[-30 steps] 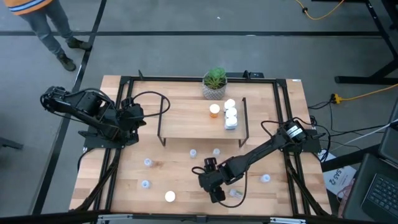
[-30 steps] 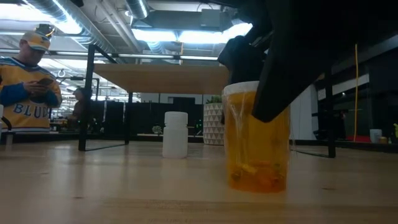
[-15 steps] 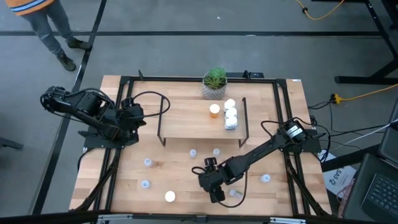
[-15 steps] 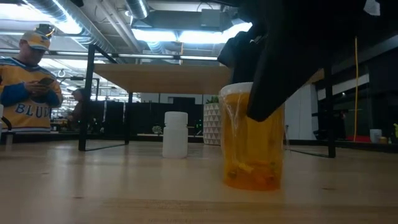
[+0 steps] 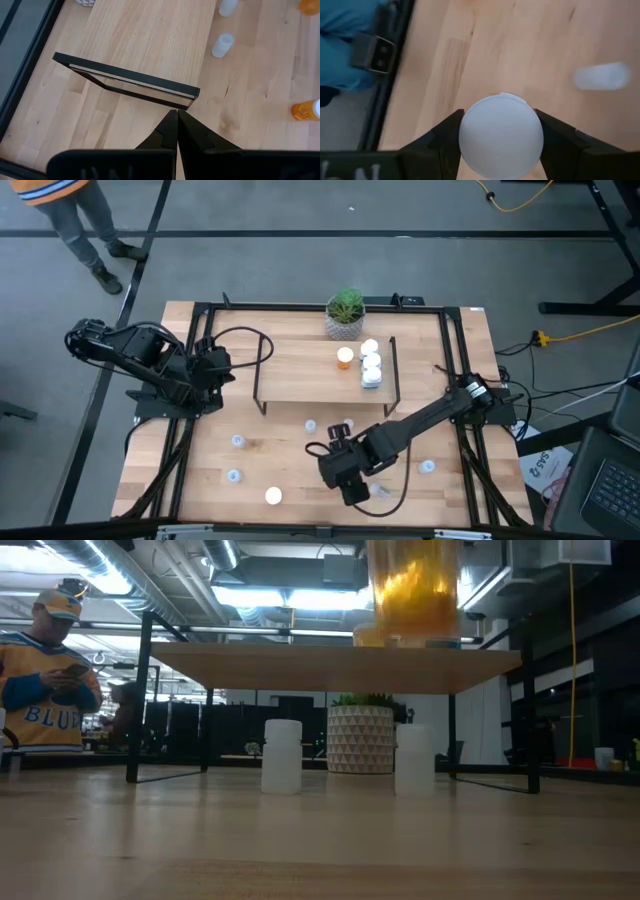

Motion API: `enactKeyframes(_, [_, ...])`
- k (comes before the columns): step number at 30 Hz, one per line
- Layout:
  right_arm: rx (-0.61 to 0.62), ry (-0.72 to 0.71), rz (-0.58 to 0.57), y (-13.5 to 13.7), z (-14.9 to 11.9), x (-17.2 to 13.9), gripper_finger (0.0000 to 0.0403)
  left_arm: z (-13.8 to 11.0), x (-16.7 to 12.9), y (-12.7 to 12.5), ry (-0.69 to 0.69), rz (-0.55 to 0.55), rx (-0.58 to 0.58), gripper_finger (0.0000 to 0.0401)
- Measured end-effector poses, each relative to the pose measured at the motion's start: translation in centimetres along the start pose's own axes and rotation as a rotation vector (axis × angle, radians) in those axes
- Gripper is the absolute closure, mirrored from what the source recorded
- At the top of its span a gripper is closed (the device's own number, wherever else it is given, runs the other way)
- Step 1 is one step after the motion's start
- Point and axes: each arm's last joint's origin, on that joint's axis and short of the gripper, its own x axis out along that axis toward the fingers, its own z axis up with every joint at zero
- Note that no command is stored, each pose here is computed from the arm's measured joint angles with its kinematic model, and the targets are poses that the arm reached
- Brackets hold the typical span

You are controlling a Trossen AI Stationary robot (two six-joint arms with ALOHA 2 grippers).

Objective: Pick and place medicine bottles onto shelf by color
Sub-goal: Put the top orange pill bottle on the shelf aligned with the other orange pill bottle

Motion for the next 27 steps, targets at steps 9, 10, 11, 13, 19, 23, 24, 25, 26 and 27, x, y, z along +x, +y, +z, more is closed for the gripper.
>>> enactKeyframes(9, [-0.046, -0.055, -0.169, -2.1, 1.3, -9.5, 0.0192, 0.0, 0.0, 0.0, 0.000, 0.000, 0.000, 0.0401])
enactKeyframes(10, [-0.055, -0.064, -0.179, -2.4, 1.4, -10.2, 0.0192, 0.0, 0.0, 0.0, 0.000, 0.000, 0.000, 0.0401])
enactKeyframes(11, [-0.062, -0.078, -0.190, -2.8, 1.3, -10.7, 0.0193, 0.0, 0.0, 0.0, 0.000, 0.000, 0.000, 0.0401])
enactKeyframes(13, [-0.085, -0.087, -0.206, -3.7, 1.0, -11.4, 0.0194, 0.0, 0.0, 0.0, 0.000, 0.000, 0.000, 0.0401])
enactKeyframes(19, [-0.013, -0.066, -0.272, -8.1, 0.3, -13.2, 0.0193, 0.0, 0.0, 0.0, 0.000, 0.000, 0.002, 0.0401])
enactKeyframes(23, [0.009, -0.047, -0.251, -11.2, 0.2, -13.3, 0.0193, 0.0, 0.0, 0.0, -0.002, 0.005, 0.003, 0.0401])
enactKeyframes(24, [0.015, -0.041, -0.243, -11.9, 0.2, -13.2, 0.0193, 0.0, 0.0, 0.0, -0.005, 0.009, 0.003, 0.0401])
enactKeyframes(25, [0.029, -0.037, -0.230, -12.7, 0.1, -13.2, 0.0193, 0.0, 0.0, 0.0, -0.008, 0.015, 0.003, 0.0401])
enactKeyframes(26, [0.046, -0.035, -0.215, -13.4, 0.0, -13.2, 0.0193, 0.0, 0.0, 0.1, -0.011, 0.019, 0.003, 0.0401])
enactKeyframes(27, [0.068, -0.028, -0.193, -14.0, -0.1, -13.2, 0.0193, 0.0, 0.0, 0.1, -0.012, 0.022, 0.003, 0.0401])
